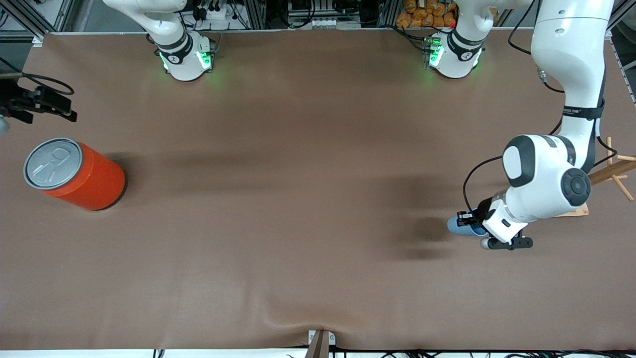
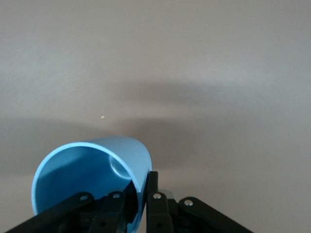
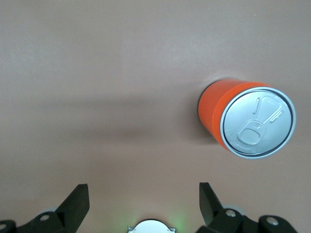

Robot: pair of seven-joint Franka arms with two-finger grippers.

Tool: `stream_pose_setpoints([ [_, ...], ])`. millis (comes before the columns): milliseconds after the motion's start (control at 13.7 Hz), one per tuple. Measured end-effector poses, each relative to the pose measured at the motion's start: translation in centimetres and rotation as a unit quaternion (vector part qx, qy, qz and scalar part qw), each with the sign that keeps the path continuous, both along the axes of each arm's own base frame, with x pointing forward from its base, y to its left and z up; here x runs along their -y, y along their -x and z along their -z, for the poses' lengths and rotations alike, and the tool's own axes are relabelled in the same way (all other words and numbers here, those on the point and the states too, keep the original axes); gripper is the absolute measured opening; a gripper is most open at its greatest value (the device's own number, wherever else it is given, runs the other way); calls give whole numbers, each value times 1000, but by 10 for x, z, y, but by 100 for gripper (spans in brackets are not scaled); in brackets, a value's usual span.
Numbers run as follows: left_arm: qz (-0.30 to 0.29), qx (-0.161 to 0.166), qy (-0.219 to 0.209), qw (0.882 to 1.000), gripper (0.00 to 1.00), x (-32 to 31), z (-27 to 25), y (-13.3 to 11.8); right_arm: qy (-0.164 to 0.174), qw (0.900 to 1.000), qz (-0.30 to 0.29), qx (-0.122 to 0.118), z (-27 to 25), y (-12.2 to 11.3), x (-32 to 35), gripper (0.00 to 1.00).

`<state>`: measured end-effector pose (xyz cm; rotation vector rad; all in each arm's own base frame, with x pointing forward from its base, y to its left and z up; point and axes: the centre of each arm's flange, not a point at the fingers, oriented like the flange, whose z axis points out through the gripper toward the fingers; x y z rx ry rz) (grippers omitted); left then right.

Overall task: Flip cup
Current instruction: 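Carry the blue cup with the left gripper toward the wooden stand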

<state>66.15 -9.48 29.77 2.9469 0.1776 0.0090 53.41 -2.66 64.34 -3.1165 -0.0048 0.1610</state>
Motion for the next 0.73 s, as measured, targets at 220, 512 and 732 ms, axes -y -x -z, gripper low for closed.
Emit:
stream_pose_setpoints([
  [220, -16, 30, -47, 998, 8, 9, 18, 30, 0, 1000, 2, 6, -1, -2, 1, 100],
  [512, -1, 36, -102, 994, 8, 5, 20, 44, 1, 999, 0, 36, -14, -7, -3, 100],
  [732, 13, 38, -131, 991, 8, 3, 25, 48, 1, 999, 1, 41, -18, -7, -4, 100],
])
